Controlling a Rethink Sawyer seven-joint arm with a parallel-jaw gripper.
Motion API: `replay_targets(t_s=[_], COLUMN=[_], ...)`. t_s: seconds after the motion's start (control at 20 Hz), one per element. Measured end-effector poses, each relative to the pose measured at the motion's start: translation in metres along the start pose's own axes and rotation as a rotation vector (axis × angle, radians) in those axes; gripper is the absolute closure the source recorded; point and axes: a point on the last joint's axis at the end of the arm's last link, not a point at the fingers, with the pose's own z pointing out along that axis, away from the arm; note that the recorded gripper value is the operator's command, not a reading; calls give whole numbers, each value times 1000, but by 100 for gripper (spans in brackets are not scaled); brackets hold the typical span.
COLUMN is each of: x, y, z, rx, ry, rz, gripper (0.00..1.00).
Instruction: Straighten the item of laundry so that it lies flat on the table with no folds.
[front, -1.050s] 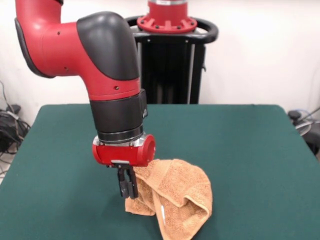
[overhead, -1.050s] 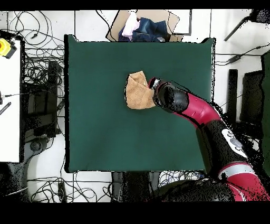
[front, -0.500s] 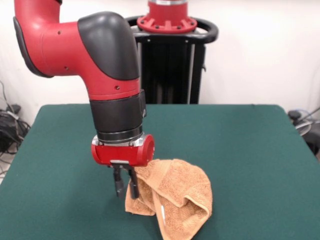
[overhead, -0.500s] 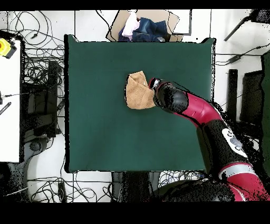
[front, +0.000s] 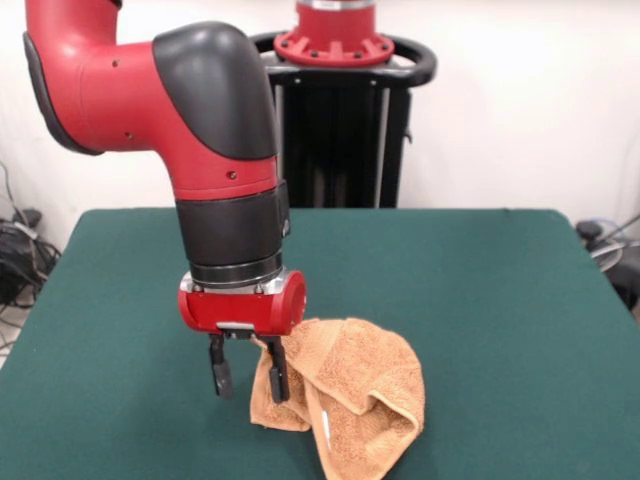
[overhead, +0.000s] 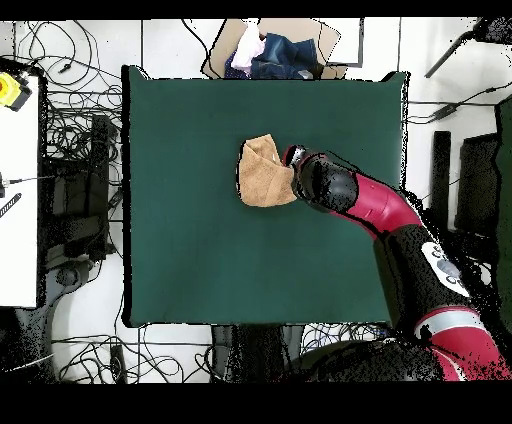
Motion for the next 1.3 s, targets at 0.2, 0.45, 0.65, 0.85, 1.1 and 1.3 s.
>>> replay_targets(t_s=[0.2, 0.45, 0.65, 0.85, 1.1, 1.3], x=[-2, -2, 1, 5, 8, 12], y=[0, 6, 17, 33, 44, 44], z=[-1, -1, 0, 0, -3, -5], rx=[1, 2, -1, -7, -14, -17], ry=[-4, -5, 0, 10, 44, 85], rz=[0, -11, -27, -49, -61, -58], gripper=[0, 0, 0, 0, 0, 0])
